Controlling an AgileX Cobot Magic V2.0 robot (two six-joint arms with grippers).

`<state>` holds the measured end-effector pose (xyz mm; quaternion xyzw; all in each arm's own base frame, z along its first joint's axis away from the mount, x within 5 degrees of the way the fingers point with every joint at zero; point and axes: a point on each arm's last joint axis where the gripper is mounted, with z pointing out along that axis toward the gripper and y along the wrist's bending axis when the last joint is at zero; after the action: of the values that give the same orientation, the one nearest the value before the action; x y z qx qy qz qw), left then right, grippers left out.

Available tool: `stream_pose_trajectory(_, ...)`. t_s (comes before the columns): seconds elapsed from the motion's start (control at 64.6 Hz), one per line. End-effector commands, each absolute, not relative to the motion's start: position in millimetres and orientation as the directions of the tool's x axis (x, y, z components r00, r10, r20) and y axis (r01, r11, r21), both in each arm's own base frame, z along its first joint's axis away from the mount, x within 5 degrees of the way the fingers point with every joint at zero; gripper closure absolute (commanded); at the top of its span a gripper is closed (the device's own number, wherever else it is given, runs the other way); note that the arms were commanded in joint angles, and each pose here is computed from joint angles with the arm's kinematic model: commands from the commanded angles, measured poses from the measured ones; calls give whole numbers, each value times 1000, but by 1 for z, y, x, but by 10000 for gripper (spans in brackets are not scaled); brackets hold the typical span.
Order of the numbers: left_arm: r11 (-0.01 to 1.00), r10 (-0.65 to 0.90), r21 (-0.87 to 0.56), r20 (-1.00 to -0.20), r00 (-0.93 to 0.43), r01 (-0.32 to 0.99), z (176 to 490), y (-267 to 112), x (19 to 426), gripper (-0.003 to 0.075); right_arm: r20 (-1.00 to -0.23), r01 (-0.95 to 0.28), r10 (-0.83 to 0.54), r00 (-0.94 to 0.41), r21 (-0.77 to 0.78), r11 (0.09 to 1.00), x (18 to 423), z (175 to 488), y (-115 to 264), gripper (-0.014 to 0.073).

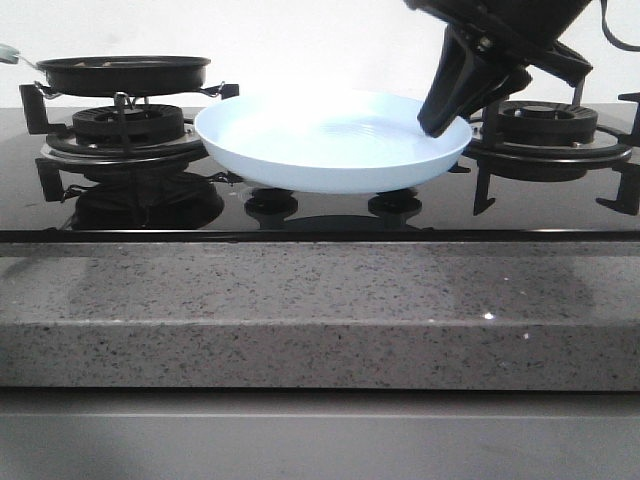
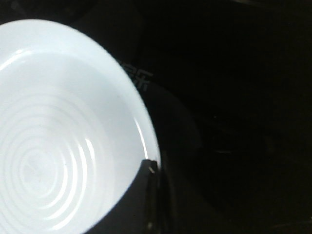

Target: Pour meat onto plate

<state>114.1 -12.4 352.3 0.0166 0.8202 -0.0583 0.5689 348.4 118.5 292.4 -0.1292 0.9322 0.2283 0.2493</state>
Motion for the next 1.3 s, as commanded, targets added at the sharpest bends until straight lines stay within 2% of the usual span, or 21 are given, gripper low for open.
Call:
stream_pose_trajectory(0.0,992,-58,-86,-963,-262,94,367,-12,117,337,-610,-378,-90,-787,362,852,344,320,117,707)
stream_pose_trajectory(0.062,992,-58,-86,-963,-262,94,367,-12,117,323,-610,-378,-90,-787,362,852,344,320,117,707)
stream_pose_trajectory(0.294,992,-58,-86,-960,-274,93,365,-12,119,183,-610,-378,-90,-787,362,852,344,320,117,707)
stream_pose_trajectory(0.557,994,-19,-60,-912,-409,88,366,-13,136,183,-610,-378,-90,-787,362,852,344,320,117,707)
stream_pose_trajectory(0.712,996,2,-40,-897,-442,85,373,-13,150,183,-610,-378,-90,-787,362,852,344,320,117,707)
stream_pose_trajectory(1.036,997,15,-27,-843,-537,70,373,-13,196,183,-610,-378,-90,-787,362,852,344,320,117,707)
stream_pose_trajectory(1.284,988,-150,-149,-791,-593,-51,370,15,237,183,-610,-378,-90,-787,362,852,344,320,117,707)
